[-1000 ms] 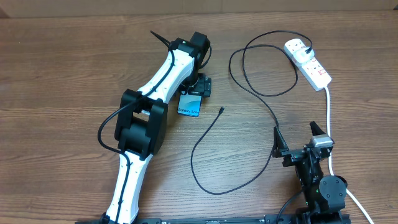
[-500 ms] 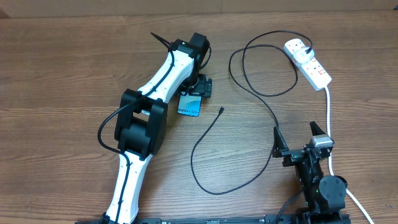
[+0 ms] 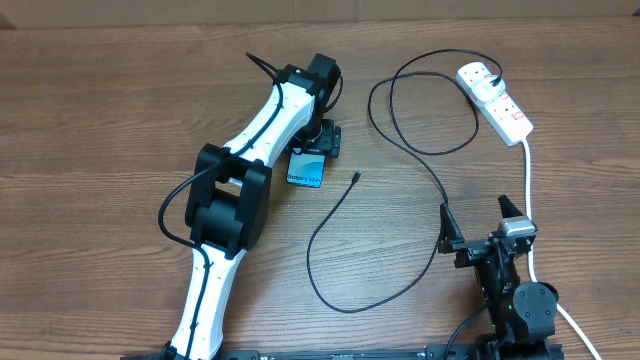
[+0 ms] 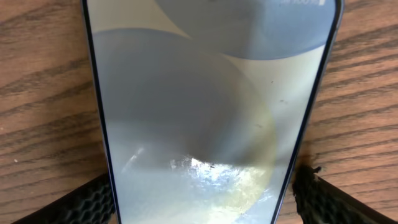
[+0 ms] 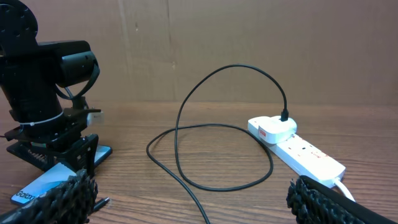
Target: Plug charger to phone and switch on socket
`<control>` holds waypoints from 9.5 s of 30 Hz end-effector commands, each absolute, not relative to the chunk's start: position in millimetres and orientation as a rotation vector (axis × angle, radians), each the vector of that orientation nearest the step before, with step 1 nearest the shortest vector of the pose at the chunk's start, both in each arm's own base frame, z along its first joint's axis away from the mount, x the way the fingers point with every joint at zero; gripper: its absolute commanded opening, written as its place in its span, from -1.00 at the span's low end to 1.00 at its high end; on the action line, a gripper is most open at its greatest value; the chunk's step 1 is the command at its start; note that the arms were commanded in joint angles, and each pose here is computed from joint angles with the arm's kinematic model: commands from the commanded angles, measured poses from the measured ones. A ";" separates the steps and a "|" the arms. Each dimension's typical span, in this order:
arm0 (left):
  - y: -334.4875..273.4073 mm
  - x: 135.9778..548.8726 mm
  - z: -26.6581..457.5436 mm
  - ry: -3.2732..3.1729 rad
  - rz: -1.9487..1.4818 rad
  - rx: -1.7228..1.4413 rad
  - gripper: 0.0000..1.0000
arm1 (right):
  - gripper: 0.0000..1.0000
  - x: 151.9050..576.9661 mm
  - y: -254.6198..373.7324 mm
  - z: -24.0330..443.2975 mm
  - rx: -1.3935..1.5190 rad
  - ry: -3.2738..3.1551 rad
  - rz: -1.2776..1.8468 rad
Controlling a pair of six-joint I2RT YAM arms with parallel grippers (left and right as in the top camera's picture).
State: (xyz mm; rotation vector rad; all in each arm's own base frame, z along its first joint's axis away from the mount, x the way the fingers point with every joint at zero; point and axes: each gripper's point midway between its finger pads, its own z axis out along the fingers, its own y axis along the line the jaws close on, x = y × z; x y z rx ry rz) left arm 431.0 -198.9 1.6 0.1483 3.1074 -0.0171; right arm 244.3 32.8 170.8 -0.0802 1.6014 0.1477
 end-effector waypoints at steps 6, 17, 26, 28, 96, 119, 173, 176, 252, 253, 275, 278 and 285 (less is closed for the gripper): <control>-189.5 418.1 -16.7 3.151 0.067 0.172 0.47 | 1.00 244.4 33.0 169.1 -0.081 1.597 0.146; -189.3 417.6 -16.5 3.153 0.068 0.172 0.47 | 1.00 244.4 33.0 169.2 -0.081 1.597 0.146; -188.6 417.4 -13.3 3.158 0.071 0.158 0.42 | 1.00 244.4 33.0 169.1 -0.081 1.597 0.146; -189.3 418.9 -8.9 3.156 0.069 0.152 0.42 | 1.00 244.4 33.0 169.2 -0.081 1.597 0.146; -215.1 459.4 225.8 2.519 -2.480 -0.556 0.22 | 1.00 190.5 65.6 381.9 -0.282 1.019 0.253; -229.8 461.0 199.7 2.698 -2.262 -0.636 0.24 | 1.00 390.0 170.3 290.9 -0.295 2.097 0.661; -257.8 476.0 175.8 2.809 -2.004 -0.734 0.22 | 0.12 435.9 228.3 207.8 0.163 2.317 0.412; -258.3 480.5 176.2 2.795 -1.997 -0.735 0.22 | 0.04 434.6 230.9 208.2 0.172 2.315 0.414; -261.0 481.6 184.3 2.775 -2.067 -0.754 0.22 | -0.52 456.0 235.3 197.6 0.206 2.260 0.390; -261.0 481.7 184.3 2.775 -2.067 -0.754 0.22 | -0.53 456.1 235.4 197.7 0.206 2.260 0.390; -260.0 483.7 180.4 2.781 -2.028 -0.767 0.23 | -0.72 454.6 235.8 195.6 0.203 2.269 0.387; -259.8 483.8 180.4 2.780 -2.028 -0.768 0.23 | -0.84 454.6 235.8 195.6 0.203 2.269 0.387; -259.8 484.8 180.2 2.777 -2.023 -0.762 0.24 | -0.93 454.4 235.6 195.3 0.219 2.270 0.393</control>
